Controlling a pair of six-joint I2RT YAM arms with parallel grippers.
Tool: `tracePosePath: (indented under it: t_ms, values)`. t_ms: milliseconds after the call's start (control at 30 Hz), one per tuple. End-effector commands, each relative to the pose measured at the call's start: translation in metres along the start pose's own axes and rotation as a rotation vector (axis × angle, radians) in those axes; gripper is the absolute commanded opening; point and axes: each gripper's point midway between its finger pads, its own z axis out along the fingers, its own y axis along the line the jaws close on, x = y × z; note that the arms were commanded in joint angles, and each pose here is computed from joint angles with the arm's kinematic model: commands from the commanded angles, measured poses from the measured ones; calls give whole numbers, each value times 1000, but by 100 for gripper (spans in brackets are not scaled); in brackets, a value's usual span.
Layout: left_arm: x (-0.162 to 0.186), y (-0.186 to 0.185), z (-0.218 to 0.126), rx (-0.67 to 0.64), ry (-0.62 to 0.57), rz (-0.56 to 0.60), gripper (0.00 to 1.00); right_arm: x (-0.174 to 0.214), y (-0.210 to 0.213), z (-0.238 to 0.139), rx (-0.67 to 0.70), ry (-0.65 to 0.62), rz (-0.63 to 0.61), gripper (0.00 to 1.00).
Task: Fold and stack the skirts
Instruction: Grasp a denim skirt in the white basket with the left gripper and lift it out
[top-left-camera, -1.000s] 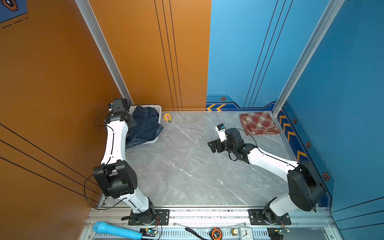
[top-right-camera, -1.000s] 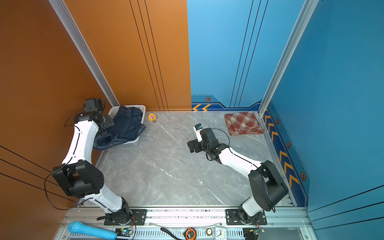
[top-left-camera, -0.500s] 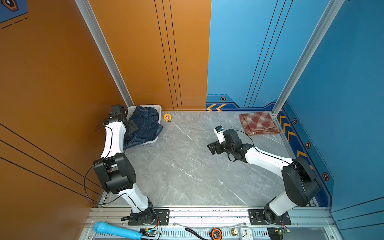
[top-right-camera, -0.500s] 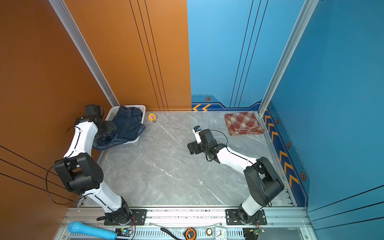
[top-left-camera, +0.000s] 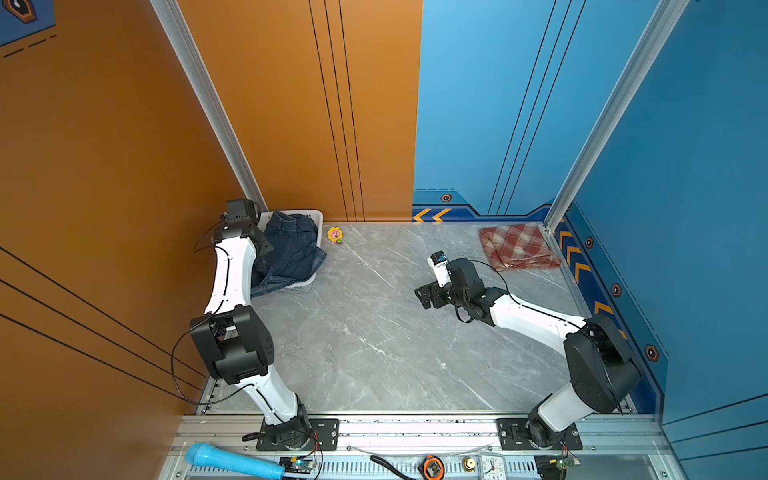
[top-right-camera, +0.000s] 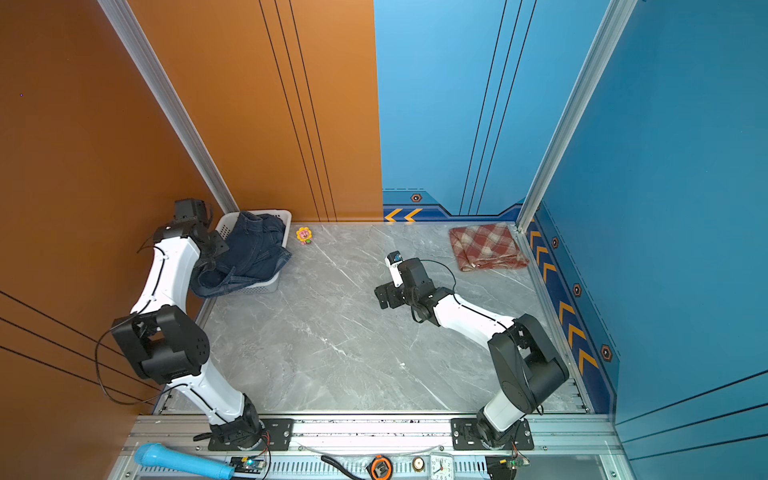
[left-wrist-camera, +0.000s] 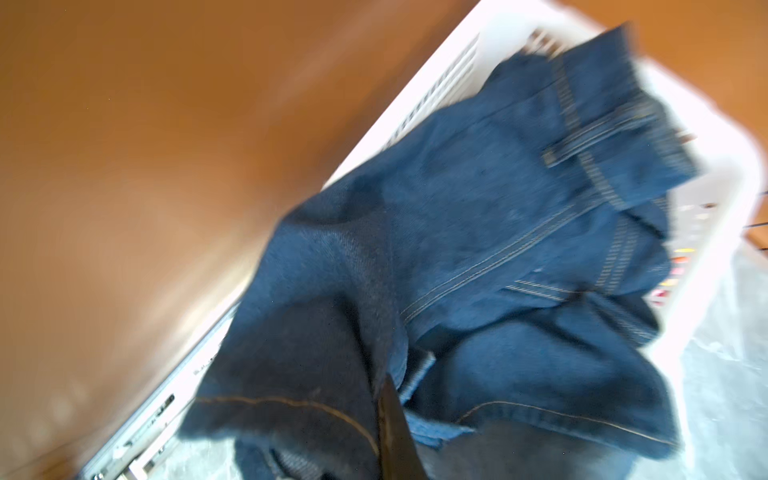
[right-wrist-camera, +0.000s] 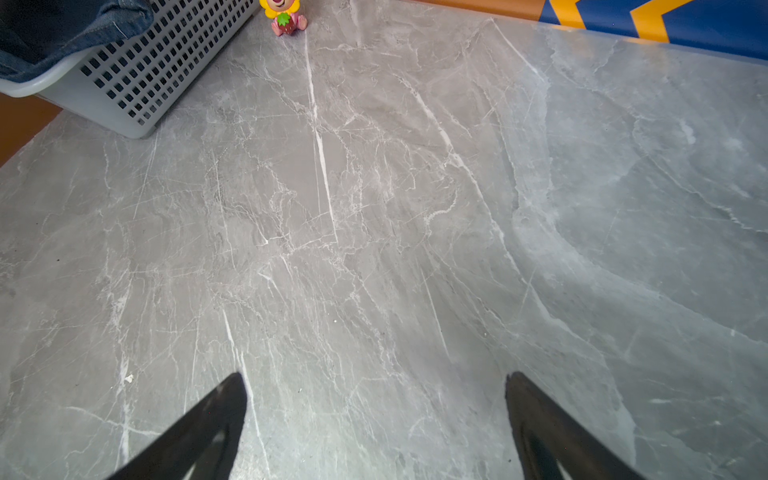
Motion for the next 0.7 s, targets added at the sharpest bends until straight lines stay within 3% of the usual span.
tracePosePath:
  t_ms: [0,400,667]
  values:
    - [-38,-7,-55,32,-156,0,0,-15,-1,-5,9,-27,13,97]
    - [-103,-47,-163,151,-440,0,0,-17,-12,-8,33,-36,118,96]
    - [-118,-115,-235,361,-568,73,0,-29,-43,-18,96,-88,256,96]
